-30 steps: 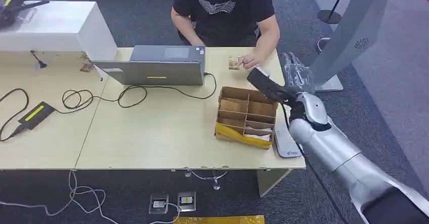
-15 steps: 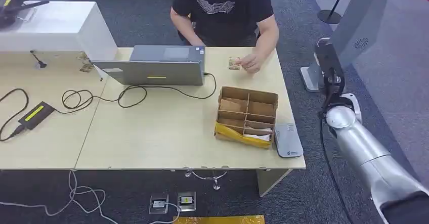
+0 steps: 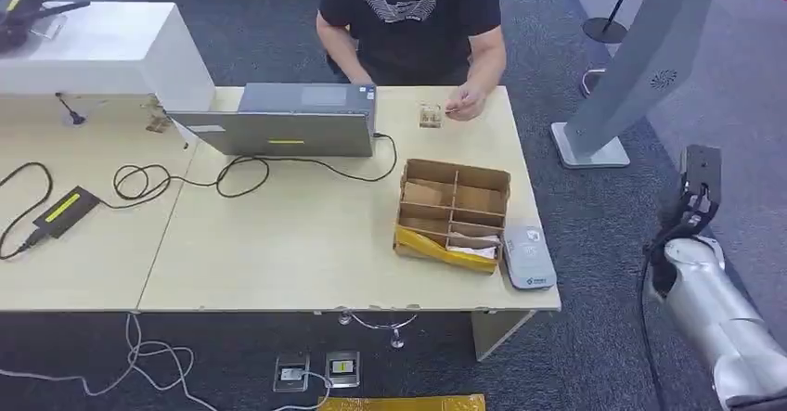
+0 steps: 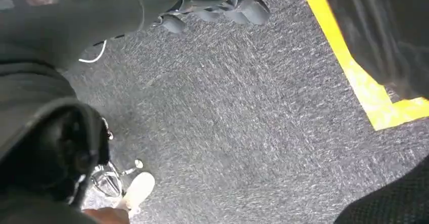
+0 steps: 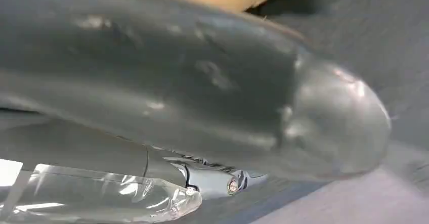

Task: Pass the card to the sensor for recognition and then transmit it.

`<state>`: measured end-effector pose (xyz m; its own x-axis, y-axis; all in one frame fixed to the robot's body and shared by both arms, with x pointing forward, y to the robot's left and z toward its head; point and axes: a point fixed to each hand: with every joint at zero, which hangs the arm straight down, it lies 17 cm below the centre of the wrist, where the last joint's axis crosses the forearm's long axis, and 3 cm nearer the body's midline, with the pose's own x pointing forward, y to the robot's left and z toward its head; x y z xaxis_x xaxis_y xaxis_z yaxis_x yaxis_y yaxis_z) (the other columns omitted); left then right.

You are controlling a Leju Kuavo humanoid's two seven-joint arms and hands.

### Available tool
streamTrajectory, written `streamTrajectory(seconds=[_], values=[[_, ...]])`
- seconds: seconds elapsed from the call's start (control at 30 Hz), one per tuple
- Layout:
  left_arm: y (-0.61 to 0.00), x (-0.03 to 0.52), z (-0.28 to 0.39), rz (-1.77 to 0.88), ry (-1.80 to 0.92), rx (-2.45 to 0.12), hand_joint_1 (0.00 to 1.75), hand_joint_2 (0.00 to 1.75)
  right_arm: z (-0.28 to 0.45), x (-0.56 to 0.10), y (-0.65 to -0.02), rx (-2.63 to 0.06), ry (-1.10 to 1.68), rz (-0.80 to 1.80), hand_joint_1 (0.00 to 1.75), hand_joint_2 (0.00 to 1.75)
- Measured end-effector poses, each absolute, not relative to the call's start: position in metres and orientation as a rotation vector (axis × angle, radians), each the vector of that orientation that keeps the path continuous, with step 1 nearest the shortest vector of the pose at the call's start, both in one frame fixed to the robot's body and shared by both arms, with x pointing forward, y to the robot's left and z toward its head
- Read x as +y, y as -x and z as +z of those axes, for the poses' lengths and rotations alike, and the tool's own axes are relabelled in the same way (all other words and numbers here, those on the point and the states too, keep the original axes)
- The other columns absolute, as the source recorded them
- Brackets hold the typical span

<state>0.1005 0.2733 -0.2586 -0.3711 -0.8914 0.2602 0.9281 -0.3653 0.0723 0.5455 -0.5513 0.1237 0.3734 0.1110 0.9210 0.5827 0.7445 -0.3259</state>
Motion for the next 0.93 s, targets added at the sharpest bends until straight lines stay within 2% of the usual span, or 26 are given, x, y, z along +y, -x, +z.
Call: streamTrajectory(seconds=[0.37,0.57,0.77,0.93], values=[[-0.094,0.273,-0.262,-1.855,0.195,-0.275,0.0,0.0,0.005,-0.614,-0.442,-0.962,0.671,-0.54,0.0,0.0],[-0.087,0.277,-0.262,-1.804,0.2,-0.24,0.0,0.0,-0.105,-0.62,-0.312,-0.725,0.624,-0.746,0.0,0.0],[-0.103,0.29,-0.266,-1.695,-0.041,-0.016,0.0,0.0,-0.203,-0.562,-0.155,-0.342,0.649,-0.848,0.0,0.0],[-0.109,0.281,-0.266,-1.539,-0.076,-0.031,0.0,0.0,-0.234,-0.505,-0.106,-0.209,0.633,-0.869,0.0,0.0]])
